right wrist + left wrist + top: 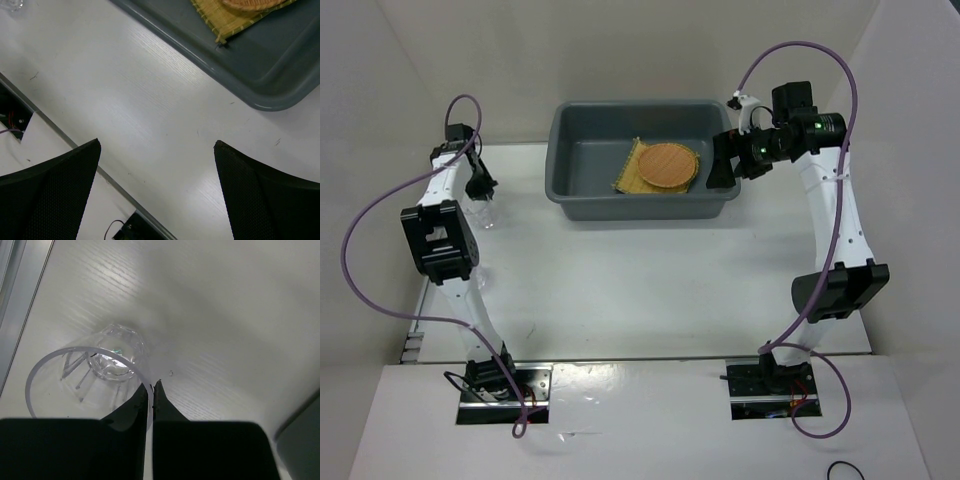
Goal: Place the mixed dishes into the plastic bin
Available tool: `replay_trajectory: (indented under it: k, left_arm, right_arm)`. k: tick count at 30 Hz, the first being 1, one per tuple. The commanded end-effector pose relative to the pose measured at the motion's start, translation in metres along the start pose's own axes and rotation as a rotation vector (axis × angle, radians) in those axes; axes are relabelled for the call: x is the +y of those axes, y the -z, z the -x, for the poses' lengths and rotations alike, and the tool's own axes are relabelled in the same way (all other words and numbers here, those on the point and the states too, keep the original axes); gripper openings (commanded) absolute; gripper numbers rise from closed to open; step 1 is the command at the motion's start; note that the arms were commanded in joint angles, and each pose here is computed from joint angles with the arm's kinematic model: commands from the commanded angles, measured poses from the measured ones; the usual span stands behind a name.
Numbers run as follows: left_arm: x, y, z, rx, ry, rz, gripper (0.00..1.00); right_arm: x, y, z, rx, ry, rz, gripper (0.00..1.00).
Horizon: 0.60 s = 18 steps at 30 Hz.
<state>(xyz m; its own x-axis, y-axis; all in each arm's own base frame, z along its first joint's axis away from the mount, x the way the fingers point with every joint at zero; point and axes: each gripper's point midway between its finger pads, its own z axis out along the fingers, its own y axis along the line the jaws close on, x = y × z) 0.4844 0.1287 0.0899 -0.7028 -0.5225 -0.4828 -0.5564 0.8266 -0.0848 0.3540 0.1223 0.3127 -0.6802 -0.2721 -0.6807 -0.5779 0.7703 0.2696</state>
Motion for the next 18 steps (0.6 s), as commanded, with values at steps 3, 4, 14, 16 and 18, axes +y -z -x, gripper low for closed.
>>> replay_trajectory:
  k: [3, 4, 14, 16, 18]
  left_arm:
    - [-0.024, 0.055, 0.036, -0.140, 0.027, -0.157, 0.00]
    - [-0.040, 0.069, 0.047, -0.185, 0.039, -0.247, 0.00]
    - [-0.170, 0.292, 0.078, -0.447, -0.010, -1.222, 0.00]
    - [-0.196, 0.307, 0.073, -0.428, -0.040, -1.273, 0.00]
    - [-0.212, 0.332, 0.084, -0.498, -0.116, -1.216, 0.00]
  right_arm:
    - [0.004, 0.003, 0.010, -0.028, 0.028, 0.015, 0.98]
    - [0.005, 0.005, 0.012, -0.036, 0.033, 0.014, 0.98]
    - [0.008, 0.014, 0.020, -0.069, 0.073, 0.005, 0.98]
    - [0.009, 0.015, 0.019, -0.069, 0.073, 0.005, 0.98]
    - [0.009, 0.015, 0.019, -0.069, 0.073, 0.005, 0.98]
